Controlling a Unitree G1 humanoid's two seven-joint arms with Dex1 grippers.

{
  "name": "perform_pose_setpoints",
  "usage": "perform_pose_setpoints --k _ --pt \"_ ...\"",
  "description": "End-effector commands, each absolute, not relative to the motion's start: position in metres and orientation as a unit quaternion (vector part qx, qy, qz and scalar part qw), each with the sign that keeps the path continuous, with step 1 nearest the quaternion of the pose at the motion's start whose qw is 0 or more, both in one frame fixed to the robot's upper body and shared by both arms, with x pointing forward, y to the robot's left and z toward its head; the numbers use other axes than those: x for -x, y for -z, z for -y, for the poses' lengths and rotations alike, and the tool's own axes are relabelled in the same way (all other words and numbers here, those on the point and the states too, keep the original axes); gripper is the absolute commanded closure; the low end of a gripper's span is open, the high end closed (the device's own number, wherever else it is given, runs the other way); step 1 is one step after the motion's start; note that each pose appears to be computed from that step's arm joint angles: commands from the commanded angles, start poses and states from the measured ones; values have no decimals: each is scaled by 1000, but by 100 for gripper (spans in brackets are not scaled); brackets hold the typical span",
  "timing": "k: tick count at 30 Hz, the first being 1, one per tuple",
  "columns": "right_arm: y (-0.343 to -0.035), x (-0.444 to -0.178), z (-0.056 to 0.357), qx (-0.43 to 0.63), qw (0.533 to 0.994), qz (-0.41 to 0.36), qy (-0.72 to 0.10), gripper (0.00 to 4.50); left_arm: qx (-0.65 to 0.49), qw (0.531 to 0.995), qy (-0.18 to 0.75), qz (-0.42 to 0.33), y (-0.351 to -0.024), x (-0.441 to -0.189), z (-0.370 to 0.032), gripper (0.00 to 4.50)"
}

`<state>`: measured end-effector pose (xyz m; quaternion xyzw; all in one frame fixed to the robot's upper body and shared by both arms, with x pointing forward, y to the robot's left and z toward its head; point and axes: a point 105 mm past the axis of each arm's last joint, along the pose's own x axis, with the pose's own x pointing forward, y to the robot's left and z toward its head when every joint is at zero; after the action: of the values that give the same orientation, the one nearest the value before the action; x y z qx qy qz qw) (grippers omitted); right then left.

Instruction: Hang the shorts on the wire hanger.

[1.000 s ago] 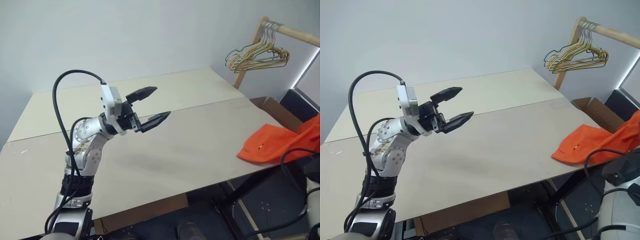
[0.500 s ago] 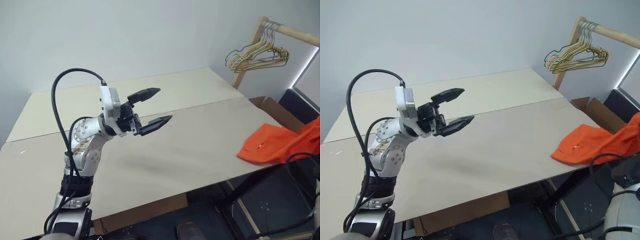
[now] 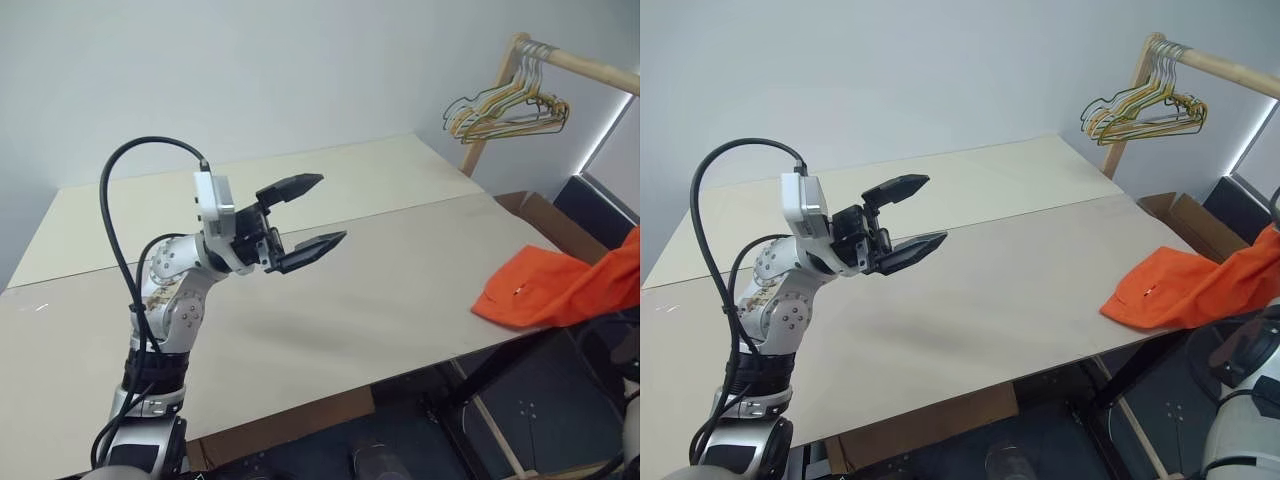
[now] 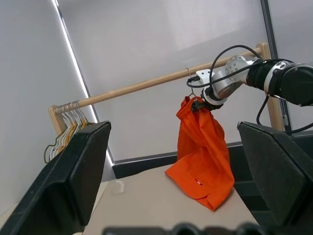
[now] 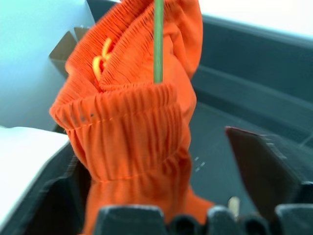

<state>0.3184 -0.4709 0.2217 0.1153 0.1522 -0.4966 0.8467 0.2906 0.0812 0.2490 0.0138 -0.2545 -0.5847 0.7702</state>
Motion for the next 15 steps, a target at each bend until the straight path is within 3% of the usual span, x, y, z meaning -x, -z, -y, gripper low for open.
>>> perform_pose_setpoints --k 1,5,9,15 --pt "-250 -311 469 -70 835 -105 536 5 -23 765 581 276 -257 -287 -82 0" --pt "-274 -306 457 22 818 -56 573 5 -24 766 580 278 -258 -288 -82 0" --pt "-324 -320 422 158 822 70 543 5 -25 765 579 280 -258 -288 -83 0" --pt "-353 -340 378 294 806 166 486 5 -27 769 574 280 -260 -289 -86 0"
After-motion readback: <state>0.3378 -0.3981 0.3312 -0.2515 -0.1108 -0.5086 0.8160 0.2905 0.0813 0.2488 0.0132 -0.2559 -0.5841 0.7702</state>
